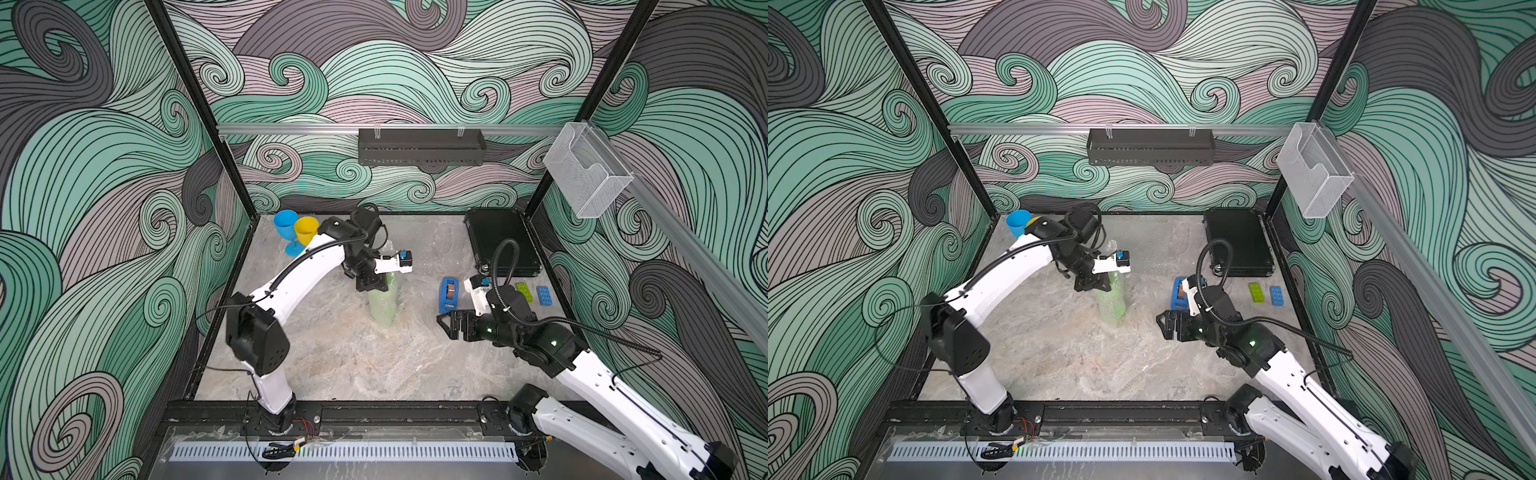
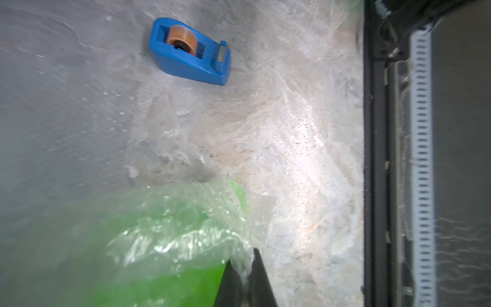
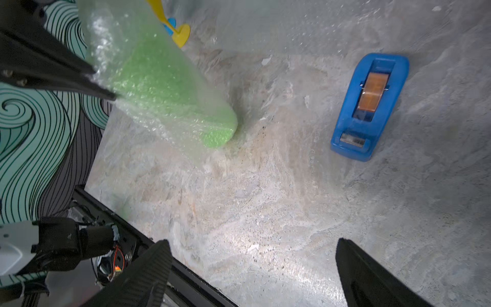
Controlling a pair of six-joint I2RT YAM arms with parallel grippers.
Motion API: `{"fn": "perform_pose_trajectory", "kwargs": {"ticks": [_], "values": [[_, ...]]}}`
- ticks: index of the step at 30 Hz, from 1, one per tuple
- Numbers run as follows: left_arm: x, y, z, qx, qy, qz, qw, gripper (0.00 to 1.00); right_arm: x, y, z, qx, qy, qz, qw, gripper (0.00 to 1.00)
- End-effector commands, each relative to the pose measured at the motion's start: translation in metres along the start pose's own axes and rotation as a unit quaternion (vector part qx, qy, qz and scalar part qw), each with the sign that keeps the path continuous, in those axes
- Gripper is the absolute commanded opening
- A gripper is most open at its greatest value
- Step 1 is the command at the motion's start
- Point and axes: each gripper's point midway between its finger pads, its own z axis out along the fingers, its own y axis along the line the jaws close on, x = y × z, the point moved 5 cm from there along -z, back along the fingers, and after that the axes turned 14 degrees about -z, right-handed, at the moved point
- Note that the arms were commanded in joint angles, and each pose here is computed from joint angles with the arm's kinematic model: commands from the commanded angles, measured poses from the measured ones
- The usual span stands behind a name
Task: Wrap wine glasses in bubble wrap
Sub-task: Adjust the bubble wrap at the center of the board, then wrap the wine glass in bubble wrap.
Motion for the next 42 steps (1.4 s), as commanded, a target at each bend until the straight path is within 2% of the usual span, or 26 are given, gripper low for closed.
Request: {"fn": "perform_pose_trajectory", "kwargs": {"ticks": [1,6,10,14,19,23,30,35,42], "values": [[0.007,0.011,0.005,-0.084,-0.023,0.076,0.993,0.0,-0.012,-0.005,-0.004,0.029,-0.01,-0.004,1.0,1.0],[0.023,0.004,0.009,-0.11,-0.032,0.088,0.99,0.0,-0.018,-0.004,0.002,0.03,-0.003,0.006,1.0,1.0],[0.027,0.001,0.017,-0.113,-0.055,0.082,0.989,0.0,-0.024,0.003,0.012,0.004,-0.005,0.028,1.0,1.0],[0.03,-0.008,0.013,-0.11,-0.069,0.086,0.988,0.0,-0.04,0.017,0.031,-0.044,0.0,0.031,0.999,0.92],[0.038,-0.016,0.02,-0.074,-0.052,0.1,0.991,0.0,-0.072,0.043,0.069,-0.12,0.037,-0.015,0.992,0.93],[0.041,-0.028,0.019,-0.028,-0.043,0.103,0.993,0.0,-0.098,0.055,0.101,-0.165,0.065,-0.019,0.984,0.93],[0.049,-0.031,0.031,0.012,-0.012,0.103,0.995,0.0,-0.12,0.056,0.129,-0.183,0.077,-0.029,0.98,0.9],[0.049,-0.031,0.032,0.013,-0.018,0.105,0.994,0.0,-0.108,0.063,0.139,-0.21,0.111,-0.028,0.971,0.88],[0.051,-0.034,0.034,0.021,-0.02,0.11,0.994,0.0,-0.087,0.059,0.149,-0.19,0.149,-0.035,0.97,0.8]]}}
